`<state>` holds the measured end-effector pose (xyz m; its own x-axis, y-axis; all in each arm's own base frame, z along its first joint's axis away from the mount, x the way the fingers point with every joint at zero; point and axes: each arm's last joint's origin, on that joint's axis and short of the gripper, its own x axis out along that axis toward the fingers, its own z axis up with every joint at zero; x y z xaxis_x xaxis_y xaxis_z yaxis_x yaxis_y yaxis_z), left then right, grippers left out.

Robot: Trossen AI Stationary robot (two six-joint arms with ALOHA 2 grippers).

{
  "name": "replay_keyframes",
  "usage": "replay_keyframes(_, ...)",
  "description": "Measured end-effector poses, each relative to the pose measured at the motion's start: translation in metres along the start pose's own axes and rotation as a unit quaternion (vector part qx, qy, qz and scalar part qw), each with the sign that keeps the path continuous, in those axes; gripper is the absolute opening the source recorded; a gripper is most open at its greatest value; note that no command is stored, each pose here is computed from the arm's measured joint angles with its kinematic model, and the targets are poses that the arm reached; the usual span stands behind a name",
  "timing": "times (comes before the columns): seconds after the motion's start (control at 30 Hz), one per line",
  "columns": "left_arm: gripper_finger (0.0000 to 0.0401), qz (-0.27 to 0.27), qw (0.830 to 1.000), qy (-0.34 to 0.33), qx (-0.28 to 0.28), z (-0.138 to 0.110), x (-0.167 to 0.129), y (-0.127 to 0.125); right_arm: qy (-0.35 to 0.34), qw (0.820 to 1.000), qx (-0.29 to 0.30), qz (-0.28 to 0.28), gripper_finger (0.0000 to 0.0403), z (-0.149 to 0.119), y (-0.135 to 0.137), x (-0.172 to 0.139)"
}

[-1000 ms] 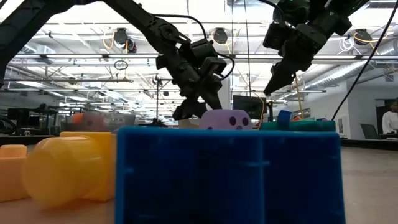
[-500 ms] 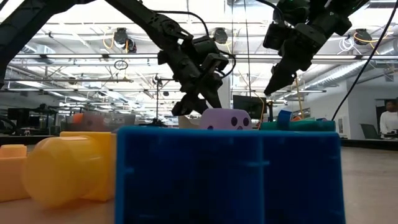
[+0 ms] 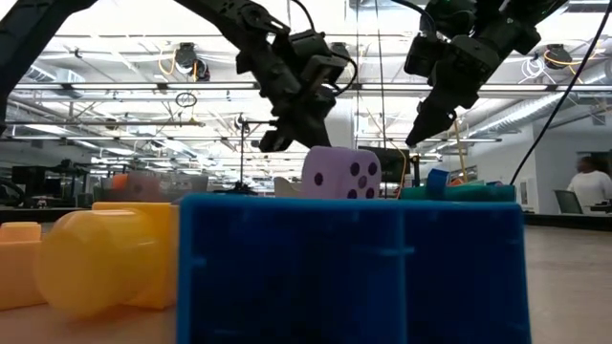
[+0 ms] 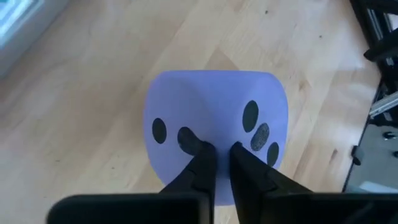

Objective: Pick & Place Toys
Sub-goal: Put the purple dice into the black bin

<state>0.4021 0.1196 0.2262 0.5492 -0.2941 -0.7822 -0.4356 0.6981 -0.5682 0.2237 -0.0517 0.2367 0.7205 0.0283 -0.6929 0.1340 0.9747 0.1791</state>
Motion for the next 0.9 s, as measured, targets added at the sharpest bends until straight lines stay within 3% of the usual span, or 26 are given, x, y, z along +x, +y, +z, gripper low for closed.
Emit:
replay_keyframes(0.17,0.0006,0.014,1.0,0.005,0.002,-0.007,-0.018,-0.007,0.001,1.0,0.003,0.0,0.0304,0.0,0.0,0.0)
replay_keyframes(0.37,0.0001,0.04,0.999,-0.017,0.01,-0.015,-0.061,-0.015,0.001,1.0,0.004,0.0,0.0304,0.0,0.0,0.0)
replay_keyframes(0.77,0.0001,0.141,0.989,-0.006,-0.036,-0.063,-0.158,-0.013,-0.007,1.0,0.002,0.001,0.0304,0.001,0.0,0.0)
replay_keyframes(0.9,0.0001,0.171,0.984,-0.027,-0.044,-0.069,-0.17,-0.013,-0.024,1.0,-0.002,0.001,0.0304,0.005,0.0,0.0)
